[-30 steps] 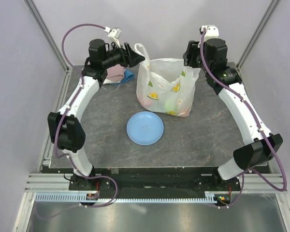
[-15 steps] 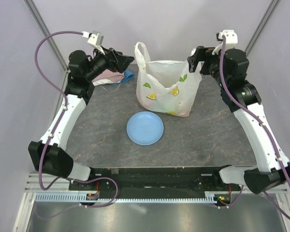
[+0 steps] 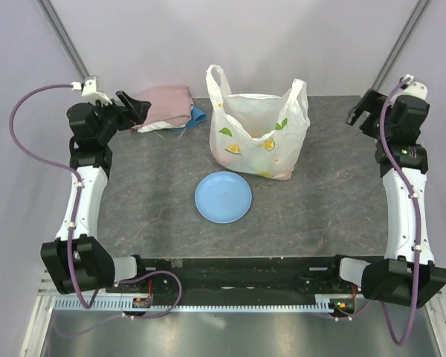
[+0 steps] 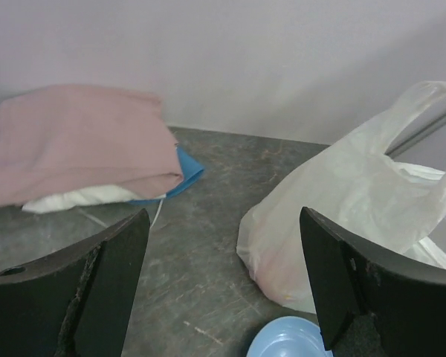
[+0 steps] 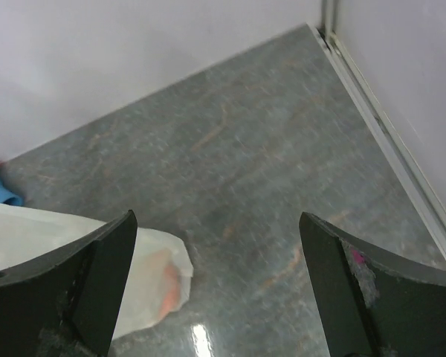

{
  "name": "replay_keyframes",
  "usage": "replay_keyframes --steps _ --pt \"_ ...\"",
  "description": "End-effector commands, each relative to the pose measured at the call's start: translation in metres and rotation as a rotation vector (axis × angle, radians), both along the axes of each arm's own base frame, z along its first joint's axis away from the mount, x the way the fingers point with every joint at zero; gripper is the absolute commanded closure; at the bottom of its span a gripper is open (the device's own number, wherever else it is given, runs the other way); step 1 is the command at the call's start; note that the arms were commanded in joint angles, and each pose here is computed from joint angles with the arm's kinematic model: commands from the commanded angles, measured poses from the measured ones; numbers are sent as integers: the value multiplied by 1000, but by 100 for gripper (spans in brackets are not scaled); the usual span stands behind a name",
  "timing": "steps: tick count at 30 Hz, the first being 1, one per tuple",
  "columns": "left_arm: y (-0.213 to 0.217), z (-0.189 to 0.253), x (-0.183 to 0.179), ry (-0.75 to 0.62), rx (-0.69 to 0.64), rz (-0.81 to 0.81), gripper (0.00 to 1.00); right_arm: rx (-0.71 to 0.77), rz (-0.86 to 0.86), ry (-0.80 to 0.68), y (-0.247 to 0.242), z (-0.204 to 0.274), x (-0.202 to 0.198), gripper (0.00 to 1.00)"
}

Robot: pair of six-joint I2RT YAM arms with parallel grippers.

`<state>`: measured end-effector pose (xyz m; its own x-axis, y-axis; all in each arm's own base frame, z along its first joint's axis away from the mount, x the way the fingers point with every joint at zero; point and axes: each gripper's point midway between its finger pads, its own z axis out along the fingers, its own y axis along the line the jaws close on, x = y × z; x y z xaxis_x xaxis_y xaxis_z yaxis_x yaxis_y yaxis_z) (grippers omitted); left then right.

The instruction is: Place the fruits into the plastic bag

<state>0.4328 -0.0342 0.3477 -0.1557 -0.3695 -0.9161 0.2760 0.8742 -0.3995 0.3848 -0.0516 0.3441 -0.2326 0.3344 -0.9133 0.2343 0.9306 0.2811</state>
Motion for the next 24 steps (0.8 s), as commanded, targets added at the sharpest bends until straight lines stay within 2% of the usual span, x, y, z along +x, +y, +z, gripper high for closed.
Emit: replay_keyframes --steps 1,3,6,12,24 --pt "18 6 -35 -1 26 130 11 49 -34 -63 -11 9 -29 2" --pt "21 -16 -48 64 15 164 11 55 -48 -42 -14 -8 -34 2" --pt "20 -22 -71 90 23 171 11 58 -9 -56 -5 -19 -44 2" --pt "3 -22 -111 58 89 83 8 34 41 -37 4 -39 -50 3" --pt "2 -23 -118 51 121 69 7 35 73 -42 9 -43 -48 4"
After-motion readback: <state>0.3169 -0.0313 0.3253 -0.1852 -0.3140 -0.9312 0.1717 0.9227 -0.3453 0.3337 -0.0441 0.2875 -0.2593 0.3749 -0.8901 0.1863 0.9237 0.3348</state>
